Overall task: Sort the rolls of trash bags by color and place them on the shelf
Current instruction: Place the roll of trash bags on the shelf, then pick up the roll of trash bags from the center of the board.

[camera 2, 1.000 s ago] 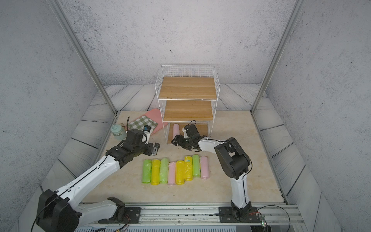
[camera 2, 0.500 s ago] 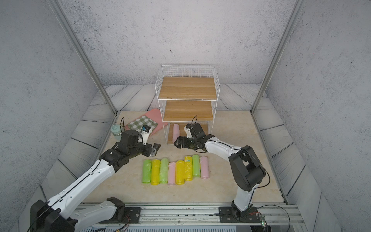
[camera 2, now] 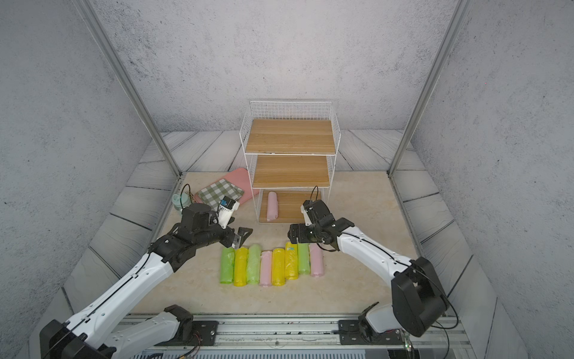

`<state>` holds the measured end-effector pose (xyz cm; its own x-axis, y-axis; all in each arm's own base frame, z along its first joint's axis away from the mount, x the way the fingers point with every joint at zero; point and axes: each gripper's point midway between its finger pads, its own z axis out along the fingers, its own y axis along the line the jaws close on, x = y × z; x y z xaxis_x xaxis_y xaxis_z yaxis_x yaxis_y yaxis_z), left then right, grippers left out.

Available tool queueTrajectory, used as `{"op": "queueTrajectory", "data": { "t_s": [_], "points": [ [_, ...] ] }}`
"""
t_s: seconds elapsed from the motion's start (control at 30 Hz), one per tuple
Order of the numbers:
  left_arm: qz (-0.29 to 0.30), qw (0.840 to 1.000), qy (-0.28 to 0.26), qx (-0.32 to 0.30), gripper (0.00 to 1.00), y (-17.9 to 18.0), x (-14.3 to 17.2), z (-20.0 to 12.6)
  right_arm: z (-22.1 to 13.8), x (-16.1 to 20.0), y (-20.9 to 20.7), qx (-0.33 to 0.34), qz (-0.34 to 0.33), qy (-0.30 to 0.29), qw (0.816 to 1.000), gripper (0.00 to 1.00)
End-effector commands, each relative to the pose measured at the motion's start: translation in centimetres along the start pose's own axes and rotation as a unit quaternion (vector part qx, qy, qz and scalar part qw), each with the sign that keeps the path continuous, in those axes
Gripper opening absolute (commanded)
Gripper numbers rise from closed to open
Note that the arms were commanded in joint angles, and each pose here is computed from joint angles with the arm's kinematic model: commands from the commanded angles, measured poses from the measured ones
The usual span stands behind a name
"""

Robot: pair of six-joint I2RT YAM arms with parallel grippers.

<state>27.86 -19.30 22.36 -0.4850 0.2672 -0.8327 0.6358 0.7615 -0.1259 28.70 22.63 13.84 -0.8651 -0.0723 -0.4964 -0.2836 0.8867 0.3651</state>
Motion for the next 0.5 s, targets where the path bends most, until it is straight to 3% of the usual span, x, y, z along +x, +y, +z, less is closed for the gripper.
{"op": "queueTrajectory", "data": {
  "t_s": [0.0,0.47],
  "points": [
    [0.020,0.999,-0.009,0.034,0.97,-1.4,-0.3,0.1,-1.9,1.5,-2.1,0.054,-0.001,0.002,0.999,0.95],
    [0.075,0.991,-0.001,0.107,0.97,-5.3,1.1,0.7,-4.5,7.5,-6.6,0.128,0.037,0.035,0.990,0.89]
  ]
}}
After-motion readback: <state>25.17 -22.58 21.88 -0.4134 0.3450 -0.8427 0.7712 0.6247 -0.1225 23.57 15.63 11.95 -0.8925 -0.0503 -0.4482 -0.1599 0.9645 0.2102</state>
